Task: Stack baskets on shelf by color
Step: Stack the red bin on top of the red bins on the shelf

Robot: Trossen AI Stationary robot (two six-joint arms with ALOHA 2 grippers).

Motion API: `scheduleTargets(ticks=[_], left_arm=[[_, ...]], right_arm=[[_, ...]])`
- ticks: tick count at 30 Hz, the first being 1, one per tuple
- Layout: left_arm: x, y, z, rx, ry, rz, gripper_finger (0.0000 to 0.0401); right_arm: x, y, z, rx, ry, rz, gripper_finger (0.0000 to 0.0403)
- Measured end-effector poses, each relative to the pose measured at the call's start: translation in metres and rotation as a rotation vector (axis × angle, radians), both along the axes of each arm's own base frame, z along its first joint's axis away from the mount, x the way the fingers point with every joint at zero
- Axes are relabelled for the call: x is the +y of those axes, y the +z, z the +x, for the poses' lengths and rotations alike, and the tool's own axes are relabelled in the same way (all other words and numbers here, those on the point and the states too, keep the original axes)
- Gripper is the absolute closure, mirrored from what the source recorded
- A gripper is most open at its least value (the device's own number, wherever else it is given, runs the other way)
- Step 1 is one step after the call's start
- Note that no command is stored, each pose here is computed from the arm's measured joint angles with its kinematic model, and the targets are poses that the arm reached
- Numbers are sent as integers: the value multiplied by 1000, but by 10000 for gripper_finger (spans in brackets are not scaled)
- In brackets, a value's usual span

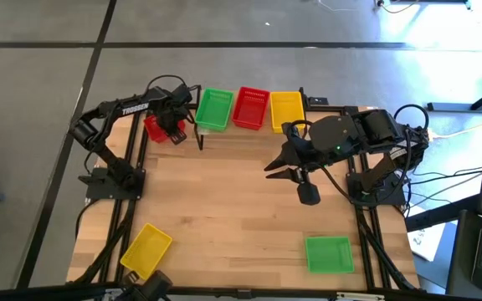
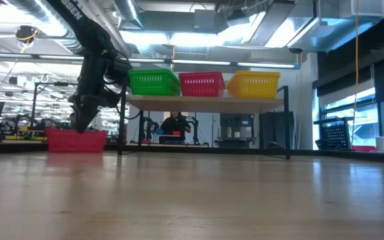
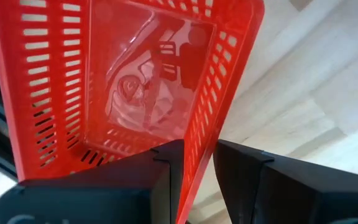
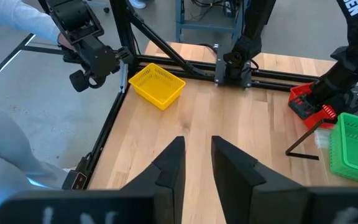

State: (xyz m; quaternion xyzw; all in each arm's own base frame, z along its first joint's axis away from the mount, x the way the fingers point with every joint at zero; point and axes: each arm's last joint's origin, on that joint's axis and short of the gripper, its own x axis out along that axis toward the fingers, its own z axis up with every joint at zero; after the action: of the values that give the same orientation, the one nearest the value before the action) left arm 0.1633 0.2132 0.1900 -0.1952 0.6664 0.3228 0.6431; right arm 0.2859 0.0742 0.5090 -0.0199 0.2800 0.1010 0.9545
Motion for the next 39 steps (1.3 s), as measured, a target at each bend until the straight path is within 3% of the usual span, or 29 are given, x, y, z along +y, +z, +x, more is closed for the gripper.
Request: scheduleTargets(ticks=[39], left_arm=[[1, 0, 1, -19, 8, 6, 323]], right_arm=[[0, 0, 0, 1, 1, 0, 328]])
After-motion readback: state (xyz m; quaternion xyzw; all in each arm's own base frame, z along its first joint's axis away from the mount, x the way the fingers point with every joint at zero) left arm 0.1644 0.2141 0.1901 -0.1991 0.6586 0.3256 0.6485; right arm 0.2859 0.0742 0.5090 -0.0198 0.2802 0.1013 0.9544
